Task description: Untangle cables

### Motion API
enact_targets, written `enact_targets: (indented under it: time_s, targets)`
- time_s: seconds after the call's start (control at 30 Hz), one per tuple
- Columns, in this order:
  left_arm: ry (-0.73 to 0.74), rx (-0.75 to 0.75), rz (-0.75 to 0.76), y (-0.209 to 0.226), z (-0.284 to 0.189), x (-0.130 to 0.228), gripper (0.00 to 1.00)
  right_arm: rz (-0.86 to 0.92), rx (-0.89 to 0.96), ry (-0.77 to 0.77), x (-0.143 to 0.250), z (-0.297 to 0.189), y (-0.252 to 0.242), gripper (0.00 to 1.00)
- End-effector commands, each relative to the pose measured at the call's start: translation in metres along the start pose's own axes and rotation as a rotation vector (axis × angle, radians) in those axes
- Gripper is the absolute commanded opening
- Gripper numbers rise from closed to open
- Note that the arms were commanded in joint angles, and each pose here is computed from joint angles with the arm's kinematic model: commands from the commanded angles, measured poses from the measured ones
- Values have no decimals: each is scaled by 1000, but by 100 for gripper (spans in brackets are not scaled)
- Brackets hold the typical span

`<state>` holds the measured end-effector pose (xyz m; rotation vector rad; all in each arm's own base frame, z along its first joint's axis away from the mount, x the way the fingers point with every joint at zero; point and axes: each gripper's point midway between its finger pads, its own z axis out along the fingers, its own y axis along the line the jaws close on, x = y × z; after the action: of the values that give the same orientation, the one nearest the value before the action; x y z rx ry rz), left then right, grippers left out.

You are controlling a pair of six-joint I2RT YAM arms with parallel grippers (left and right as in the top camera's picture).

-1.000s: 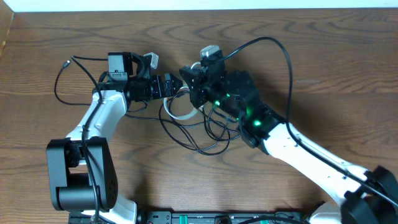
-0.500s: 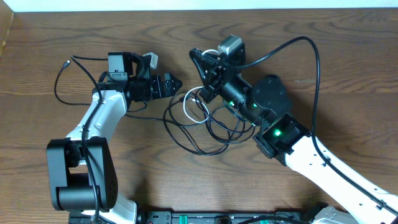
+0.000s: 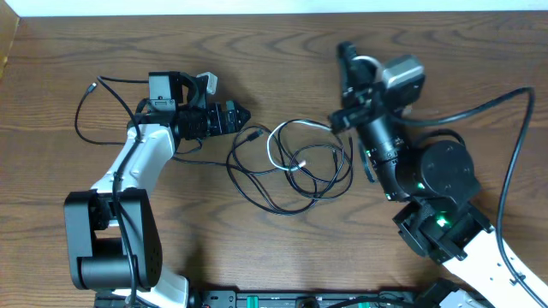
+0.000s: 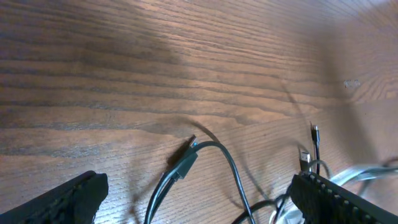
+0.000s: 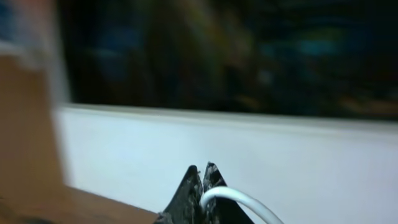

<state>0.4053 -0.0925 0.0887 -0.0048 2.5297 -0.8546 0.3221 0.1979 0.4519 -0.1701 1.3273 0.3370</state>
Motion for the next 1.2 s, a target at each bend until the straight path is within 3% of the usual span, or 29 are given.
enact_targets:
  time_s: [0.0,0.1,0.33,0.83,1.17]
  targets:
    - [-13,-4,17,0,-1,-8,100,-82,418,74,16,-11,-74,1]
    - [-13,-4,17,0,-1,-7,100,-135,607,133,29,-22,-110,1]
    - [-13,-4,17,0,-1,-7,100,-181,716,223,53,-27,-144,1]
    - [-13,-5,17,0,-1,-7,100,-175,339,610,211,19,-85,2]
    - [-13,-5,17,0,-1,-7,100,-164,123,882,326,13,-50,10]
